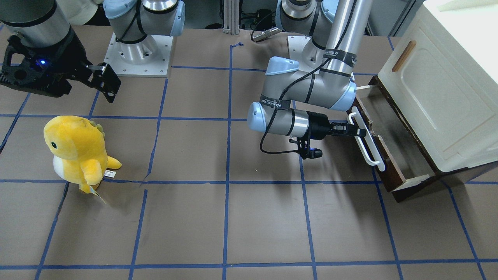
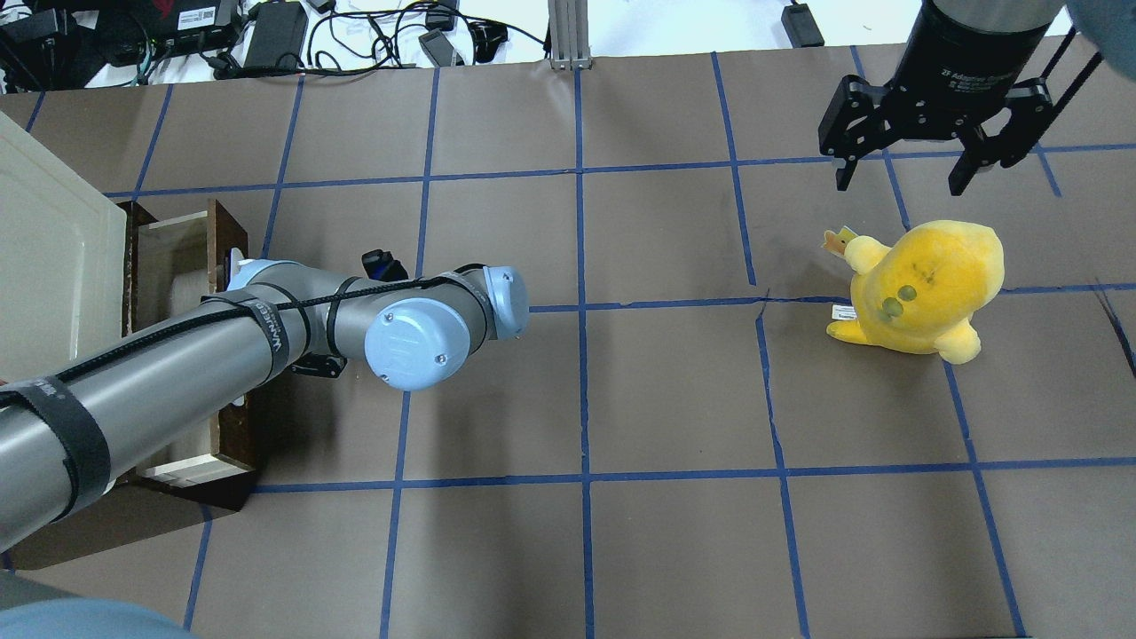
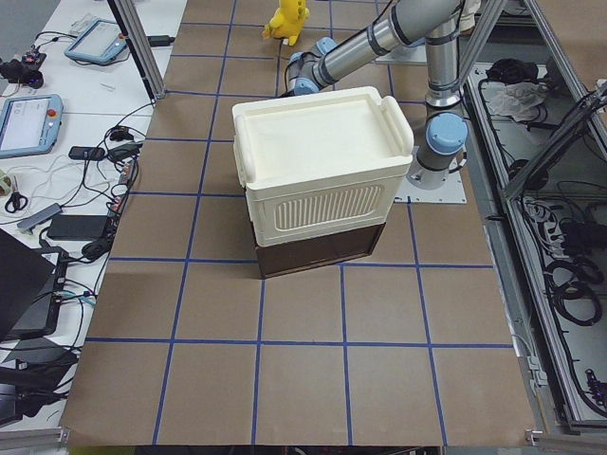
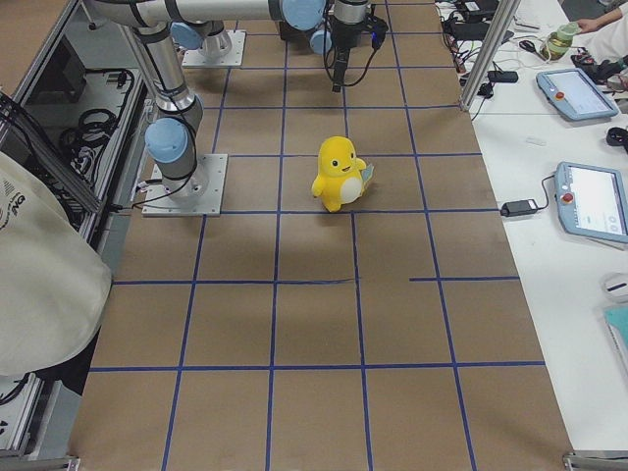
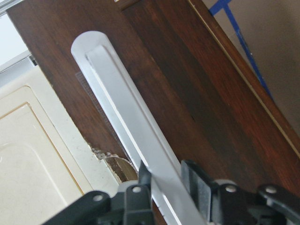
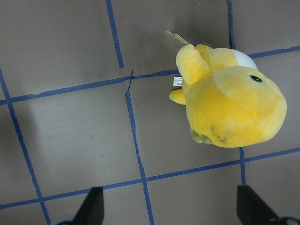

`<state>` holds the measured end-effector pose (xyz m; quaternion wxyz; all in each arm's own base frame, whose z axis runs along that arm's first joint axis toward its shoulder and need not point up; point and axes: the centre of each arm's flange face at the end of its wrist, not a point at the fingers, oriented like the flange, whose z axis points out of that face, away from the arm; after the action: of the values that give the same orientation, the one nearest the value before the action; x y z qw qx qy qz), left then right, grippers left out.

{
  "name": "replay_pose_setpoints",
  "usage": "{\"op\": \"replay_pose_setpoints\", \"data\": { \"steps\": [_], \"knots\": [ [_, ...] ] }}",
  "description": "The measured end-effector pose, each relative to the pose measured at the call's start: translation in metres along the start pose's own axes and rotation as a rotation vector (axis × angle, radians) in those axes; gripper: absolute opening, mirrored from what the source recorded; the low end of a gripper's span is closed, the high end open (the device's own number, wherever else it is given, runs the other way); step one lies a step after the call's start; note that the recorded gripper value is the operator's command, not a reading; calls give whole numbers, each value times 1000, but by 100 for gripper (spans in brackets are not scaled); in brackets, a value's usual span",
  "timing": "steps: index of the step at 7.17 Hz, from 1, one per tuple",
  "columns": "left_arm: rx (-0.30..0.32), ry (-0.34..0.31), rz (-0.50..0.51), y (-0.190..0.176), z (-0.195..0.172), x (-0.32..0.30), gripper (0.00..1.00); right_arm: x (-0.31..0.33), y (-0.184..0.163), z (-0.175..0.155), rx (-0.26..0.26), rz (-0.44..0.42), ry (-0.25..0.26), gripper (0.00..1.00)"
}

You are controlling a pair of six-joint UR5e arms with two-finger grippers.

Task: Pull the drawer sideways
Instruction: 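Pull the handle with the left gripper, sliding the drawer out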

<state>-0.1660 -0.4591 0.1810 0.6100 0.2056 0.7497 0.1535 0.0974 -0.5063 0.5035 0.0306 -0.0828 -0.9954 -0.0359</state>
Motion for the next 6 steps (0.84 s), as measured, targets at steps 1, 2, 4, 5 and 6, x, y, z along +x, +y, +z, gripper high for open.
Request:
{"op": "replay_pose_setpoints", "data": {
  "steps": [1, 2, 4, 5, 6],
  "knots": [
    [-1, -1, 3, -2, 0, 2, 14, 0, 0, 0, 0, 0, 0, 100],
    [-1, -1, 3, -3, 0, 3, 14, 0, 0, 0, 0, 0, 0, 100],
    [3, 0, -5, -3, -1, 4, 13, 0, 0, 0, 0, 0, 0, 100],
    [9, -3, -9, -3, -4, 5, 13, 0, 0, 0, 0, 0, 0, 100],
    [20, -6, -16, -2, -9, 6, 13, 0, 0, 0, 0, 0, 0, 100]
  ]
}}
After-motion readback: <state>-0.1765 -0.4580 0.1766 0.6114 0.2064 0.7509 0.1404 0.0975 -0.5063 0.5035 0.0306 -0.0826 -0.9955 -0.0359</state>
